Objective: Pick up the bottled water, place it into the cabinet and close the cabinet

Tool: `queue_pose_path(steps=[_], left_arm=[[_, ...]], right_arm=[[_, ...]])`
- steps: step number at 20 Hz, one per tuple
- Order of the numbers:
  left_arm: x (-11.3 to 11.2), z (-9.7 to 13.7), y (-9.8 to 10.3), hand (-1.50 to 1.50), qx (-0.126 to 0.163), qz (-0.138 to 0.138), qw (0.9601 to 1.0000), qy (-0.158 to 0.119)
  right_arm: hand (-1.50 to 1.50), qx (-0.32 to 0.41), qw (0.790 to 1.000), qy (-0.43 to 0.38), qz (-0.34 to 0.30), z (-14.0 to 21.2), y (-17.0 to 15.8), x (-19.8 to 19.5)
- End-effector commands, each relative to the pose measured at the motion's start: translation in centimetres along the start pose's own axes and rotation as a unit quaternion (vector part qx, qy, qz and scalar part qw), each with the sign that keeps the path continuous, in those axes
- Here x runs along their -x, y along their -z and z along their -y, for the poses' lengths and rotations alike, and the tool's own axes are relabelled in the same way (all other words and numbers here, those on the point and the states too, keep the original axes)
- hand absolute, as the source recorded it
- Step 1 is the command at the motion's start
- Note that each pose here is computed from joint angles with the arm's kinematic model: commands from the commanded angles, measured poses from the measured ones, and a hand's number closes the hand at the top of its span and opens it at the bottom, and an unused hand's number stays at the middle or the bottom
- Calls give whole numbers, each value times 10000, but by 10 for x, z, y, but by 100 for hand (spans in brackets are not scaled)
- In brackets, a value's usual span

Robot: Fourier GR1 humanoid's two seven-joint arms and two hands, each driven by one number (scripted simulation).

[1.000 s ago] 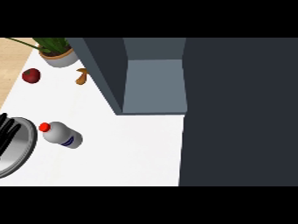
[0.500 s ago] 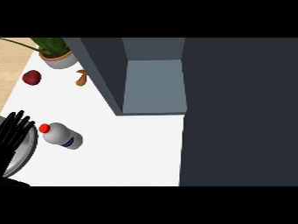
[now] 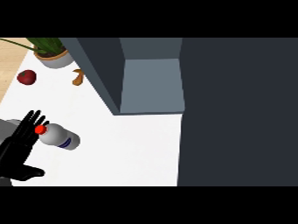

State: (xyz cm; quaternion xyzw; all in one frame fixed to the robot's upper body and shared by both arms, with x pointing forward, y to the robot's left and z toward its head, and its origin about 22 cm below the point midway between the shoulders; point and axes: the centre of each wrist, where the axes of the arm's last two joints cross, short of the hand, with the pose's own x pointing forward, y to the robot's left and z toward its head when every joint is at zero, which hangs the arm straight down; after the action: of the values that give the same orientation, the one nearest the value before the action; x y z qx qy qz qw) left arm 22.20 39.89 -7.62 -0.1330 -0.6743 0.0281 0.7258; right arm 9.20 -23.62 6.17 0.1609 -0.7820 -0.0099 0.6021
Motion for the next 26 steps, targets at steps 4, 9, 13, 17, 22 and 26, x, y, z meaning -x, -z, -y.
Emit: queue_pose_path(steps=[4, 9, 13, 17, 22, 26], left_arm=[[15, -19, 12, -150, 48, -199, 9995, -244], [23, -7, 23, -150, 91, -198, 9996, -206], [30, 1, 23, -150, 91, -185, 9994, -271], [34, 7, 27, -150, 186, -162, 9989, -389], [49, 17, 21, -150, 283, -222, 9957, -857], [63, 29, 19, -150, 420, -325, 9923, -1121]], right_arm=[[-150, -32, 10000, -34, 38, 13, 10, -1], [-150, -136, 9999, 33, 69, -1, 10, -8], [-150, -179, 9998, -40, -6, 3, 3, -1], [-150, -85, 9999, 113, 18, -5, 15, 6], [-150, -41, 9999, 147, 40, 0, 4, 6], [-150, -53, 9999, 66, 62, 3, 11, 3]])
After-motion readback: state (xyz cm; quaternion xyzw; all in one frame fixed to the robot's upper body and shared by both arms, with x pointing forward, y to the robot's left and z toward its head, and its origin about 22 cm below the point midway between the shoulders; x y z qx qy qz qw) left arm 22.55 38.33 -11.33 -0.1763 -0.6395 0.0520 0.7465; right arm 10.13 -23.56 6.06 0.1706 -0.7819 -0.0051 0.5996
